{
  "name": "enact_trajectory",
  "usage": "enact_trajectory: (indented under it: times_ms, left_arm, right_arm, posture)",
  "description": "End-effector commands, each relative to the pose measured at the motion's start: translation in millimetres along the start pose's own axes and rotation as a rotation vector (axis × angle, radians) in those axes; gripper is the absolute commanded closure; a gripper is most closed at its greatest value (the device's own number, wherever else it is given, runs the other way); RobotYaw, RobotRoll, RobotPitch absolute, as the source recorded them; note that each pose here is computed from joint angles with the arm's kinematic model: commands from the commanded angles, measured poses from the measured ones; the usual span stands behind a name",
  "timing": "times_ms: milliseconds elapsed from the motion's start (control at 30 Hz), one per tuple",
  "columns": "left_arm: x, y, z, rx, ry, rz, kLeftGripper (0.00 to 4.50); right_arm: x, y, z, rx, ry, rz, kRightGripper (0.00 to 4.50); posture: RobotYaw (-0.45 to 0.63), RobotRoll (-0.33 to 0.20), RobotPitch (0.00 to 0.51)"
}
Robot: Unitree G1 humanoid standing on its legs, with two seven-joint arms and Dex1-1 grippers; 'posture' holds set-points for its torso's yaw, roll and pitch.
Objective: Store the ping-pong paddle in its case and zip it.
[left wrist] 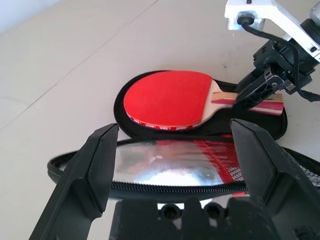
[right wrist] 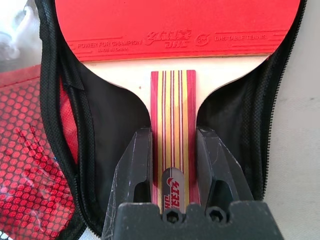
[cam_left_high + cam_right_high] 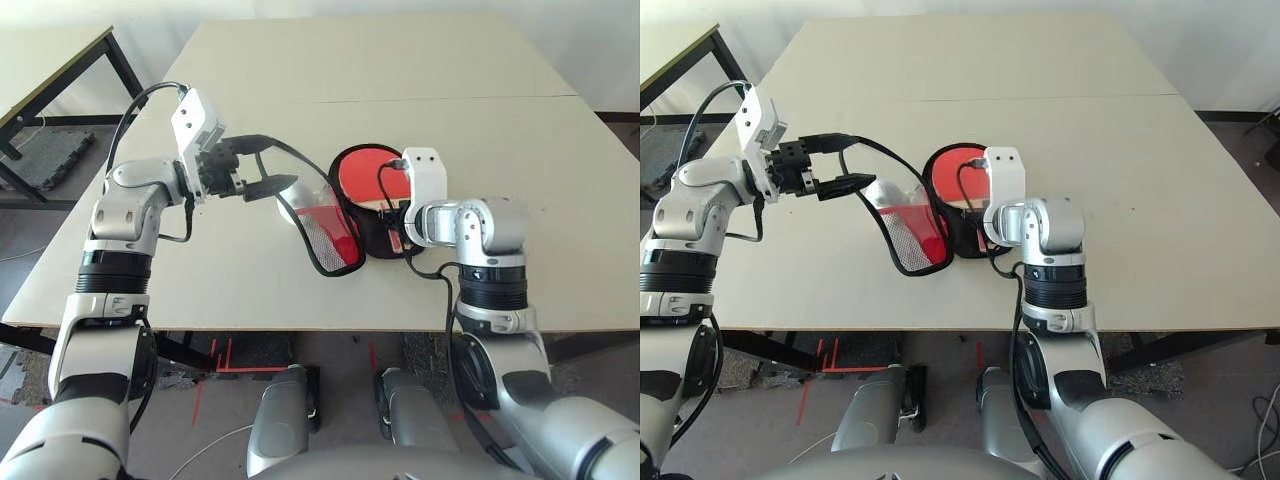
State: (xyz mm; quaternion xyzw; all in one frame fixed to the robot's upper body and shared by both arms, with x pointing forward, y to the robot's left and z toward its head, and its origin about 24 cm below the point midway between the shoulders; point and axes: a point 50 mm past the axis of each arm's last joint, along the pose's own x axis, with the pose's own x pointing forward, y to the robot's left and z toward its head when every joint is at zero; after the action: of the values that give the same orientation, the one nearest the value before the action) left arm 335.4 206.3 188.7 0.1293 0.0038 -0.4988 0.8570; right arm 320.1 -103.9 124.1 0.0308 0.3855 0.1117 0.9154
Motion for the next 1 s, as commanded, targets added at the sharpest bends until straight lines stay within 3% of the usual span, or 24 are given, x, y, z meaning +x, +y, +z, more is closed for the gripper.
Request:
enact_trajectory:
  times_ms: [33,100,400,433,467,533,633,833,1000]
  left_arm:
    - [0.4,-1.2,0.3,0.0,-0.001,0.002,0.0]
    - [0.5,-1.4,0.1,0.0,0.001,0.002,0.0]
    - [-9.7,7.0,3.1,-0.01,-0.004,0.027,0.0]
    - [-12.2,9.2,3.4,-0.01,-0.001,0.035,0.0]
    - [-13.8,10.4,3.7,-0.01,0.001,0.039,0.0]
    - [-19.9,15.6,4.3,-0.02,0.009,0.07,0.0]
    - [-27.3,18.5,0.6,-0.04,0.044,0.08,0.0]
    - [-44.1,21.4,-5.7,-0.016,0.155,0.08,0.0]
    - [-48.8,8.3,-24.1,-0.019,0.305,-0.021,0.0]
  right_arm:
    - [1.3,1.0,0.5,-0.004,-0.017,-0.002,3.45]
    - [1.3,2.9,-0.4,-0.014,-0.008,0.01,3.45]
    - [-11.2,-8.2,8.0,-0.06,-0.042,0.047,0.21]
    - [-15.2,-10.6,10.9,-0.075,-0.064,0.057,0.02]
    - [-17.9,-12.0,12.8,-0.085,-0.079,0.065,0.02]
    - [-30.6,-19.4,23.9,-0.147,-0.248,0.139,0.02]
    - [-44.3,-42.9,27.7,-0.288,-0.415,0.165,0.02]
    - [-68.6,-97.4,28.2,-0.405,-0.464,0.175,0.02]
    - [-94.0,-135.2,19.4,-0.43,-0.457,0.273,0.02]
  posture:
    - [0.09,0.0,0.093]
    - [0.09,0.0,0.093]
    - [0.09,0.0,0.094]
    - [0.09,0.0,0.094]
    - [0.09,0.0,0.094]
    - [0.08,0.0,0.093]
    - [0.07,0.0,0.09]
    - [0.07,0.0,0.088]
    - [0.07,0.0,0.086]
